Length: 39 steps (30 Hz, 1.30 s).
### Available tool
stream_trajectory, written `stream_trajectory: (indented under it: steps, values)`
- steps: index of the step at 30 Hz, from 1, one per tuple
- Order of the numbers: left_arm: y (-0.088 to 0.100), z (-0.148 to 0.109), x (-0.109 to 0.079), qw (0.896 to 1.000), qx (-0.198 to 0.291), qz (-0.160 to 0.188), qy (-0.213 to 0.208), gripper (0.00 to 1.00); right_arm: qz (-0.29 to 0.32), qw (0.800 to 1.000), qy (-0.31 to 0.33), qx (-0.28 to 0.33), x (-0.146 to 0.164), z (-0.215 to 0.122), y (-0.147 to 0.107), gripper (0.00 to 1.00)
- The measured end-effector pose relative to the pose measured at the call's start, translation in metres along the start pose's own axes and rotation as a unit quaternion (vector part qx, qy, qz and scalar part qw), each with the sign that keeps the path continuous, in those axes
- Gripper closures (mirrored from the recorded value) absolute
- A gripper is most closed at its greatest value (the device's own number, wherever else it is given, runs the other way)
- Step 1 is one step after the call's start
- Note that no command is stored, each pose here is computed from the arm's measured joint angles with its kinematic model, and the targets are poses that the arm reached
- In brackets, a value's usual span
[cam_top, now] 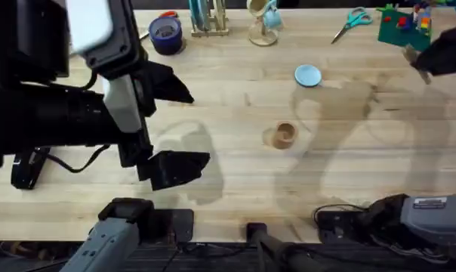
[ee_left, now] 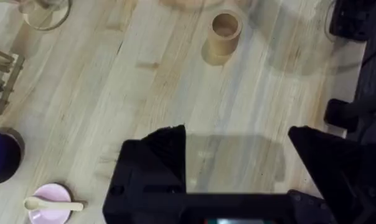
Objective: Pick up a utensil and set it on the pink plate, then put the other utensil in the container.
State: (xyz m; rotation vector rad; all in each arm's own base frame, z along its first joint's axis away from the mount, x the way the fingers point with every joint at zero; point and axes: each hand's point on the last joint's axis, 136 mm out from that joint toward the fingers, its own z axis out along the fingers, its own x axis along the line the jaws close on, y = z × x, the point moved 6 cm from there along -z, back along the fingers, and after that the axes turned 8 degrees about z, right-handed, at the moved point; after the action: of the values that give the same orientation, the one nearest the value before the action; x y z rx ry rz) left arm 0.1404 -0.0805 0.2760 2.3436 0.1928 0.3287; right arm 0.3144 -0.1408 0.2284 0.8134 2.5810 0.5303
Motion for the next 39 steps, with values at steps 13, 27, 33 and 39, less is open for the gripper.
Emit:
stream_trajectory:
  steps: [13,27,33,39]
  values:
    - [0.000,0.000,0.000,1.000,0.000,0.000,0.000,0.007,0.039,0.932,0.072,-0.353,0.020,-0.032,0.078,0.972]
    - [-0.002,0.000,0.001,1.000,0.009,0.000,0.003,0.007,0.074,0.878,0.235,-0.411,0.077,-0.031,0.140,0.972]
    - [-0.002,0.000,0.001,1.000,0.009,0.000,0.003,0.007,0.065,0.865,0.279,-0.412,0.096,-0.030,0.159,0.972]
    - [-0.002,0.000,0.001,1.000,0.009,0.000,0.004,0.007,0.054,0.854,0.320,-0.406,0.121,-0.035,0.168,0.970]
